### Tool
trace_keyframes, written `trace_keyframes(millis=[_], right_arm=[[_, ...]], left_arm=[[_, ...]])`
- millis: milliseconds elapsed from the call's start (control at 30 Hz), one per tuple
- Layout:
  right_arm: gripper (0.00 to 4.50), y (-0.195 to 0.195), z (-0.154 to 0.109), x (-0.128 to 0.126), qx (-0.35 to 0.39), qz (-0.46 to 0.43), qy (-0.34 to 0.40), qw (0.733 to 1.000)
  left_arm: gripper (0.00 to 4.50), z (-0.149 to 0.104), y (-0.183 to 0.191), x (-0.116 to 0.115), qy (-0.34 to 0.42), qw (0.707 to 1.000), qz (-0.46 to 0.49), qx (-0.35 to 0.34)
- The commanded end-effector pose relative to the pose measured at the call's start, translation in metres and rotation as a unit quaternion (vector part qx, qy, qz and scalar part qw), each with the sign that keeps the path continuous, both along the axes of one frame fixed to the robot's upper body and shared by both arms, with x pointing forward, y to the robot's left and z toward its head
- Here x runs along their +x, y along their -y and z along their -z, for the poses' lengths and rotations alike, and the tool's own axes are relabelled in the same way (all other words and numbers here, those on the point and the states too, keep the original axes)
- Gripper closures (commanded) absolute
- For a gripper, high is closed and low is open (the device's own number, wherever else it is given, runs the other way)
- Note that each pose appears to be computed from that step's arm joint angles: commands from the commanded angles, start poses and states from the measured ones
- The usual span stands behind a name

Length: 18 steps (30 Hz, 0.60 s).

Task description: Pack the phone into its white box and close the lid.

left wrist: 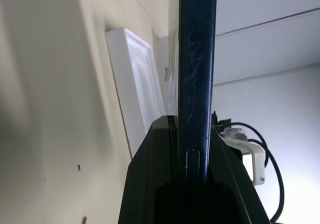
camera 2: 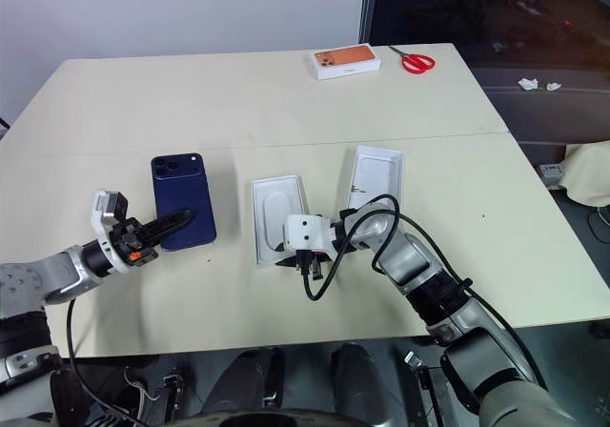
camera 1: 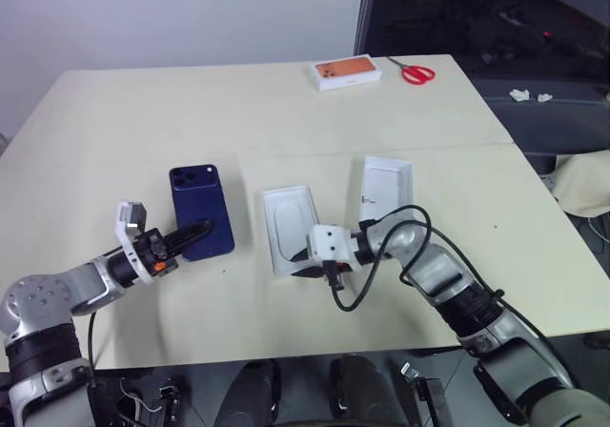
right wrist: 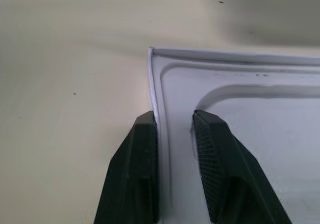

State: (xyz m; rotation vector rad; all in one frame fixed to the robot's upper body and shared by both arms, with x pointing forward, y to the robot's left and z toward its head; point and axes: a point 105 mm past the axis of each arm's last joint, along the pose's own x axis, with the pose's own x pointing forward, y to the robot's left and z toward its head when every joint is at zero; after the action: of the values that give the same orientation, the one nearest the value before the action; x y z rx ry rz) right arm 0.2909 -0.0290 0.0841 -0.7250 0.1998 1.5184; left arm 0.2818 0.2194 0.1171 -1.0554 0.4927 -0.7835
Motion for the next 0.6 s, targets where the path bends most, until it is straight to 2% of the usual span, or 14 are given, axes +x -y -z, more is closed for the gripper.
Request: trace_keyframes(millis=[33,267,600], right_arm=[[3.44,0.001,0.010,-0.001,-0.015,0.007,-0.014,1.000],[3.44,-0.006,0.010,0.002,-0.007,0.011,-0.007,1.000],[3.44,-0.060,0.011,0.017,0.026,0.035,0.018,0.999]], left_arm=[[4.50,-0.018,0.002,0.001,0.038,0.999,0.010,-0.013],[4.50,-0.019,0.002,0.001,0.039,0.999,0.008,-0.014],[4.50,-0.029,-0.006,0.005,0.049,0.998,-0.005,-0.026]])
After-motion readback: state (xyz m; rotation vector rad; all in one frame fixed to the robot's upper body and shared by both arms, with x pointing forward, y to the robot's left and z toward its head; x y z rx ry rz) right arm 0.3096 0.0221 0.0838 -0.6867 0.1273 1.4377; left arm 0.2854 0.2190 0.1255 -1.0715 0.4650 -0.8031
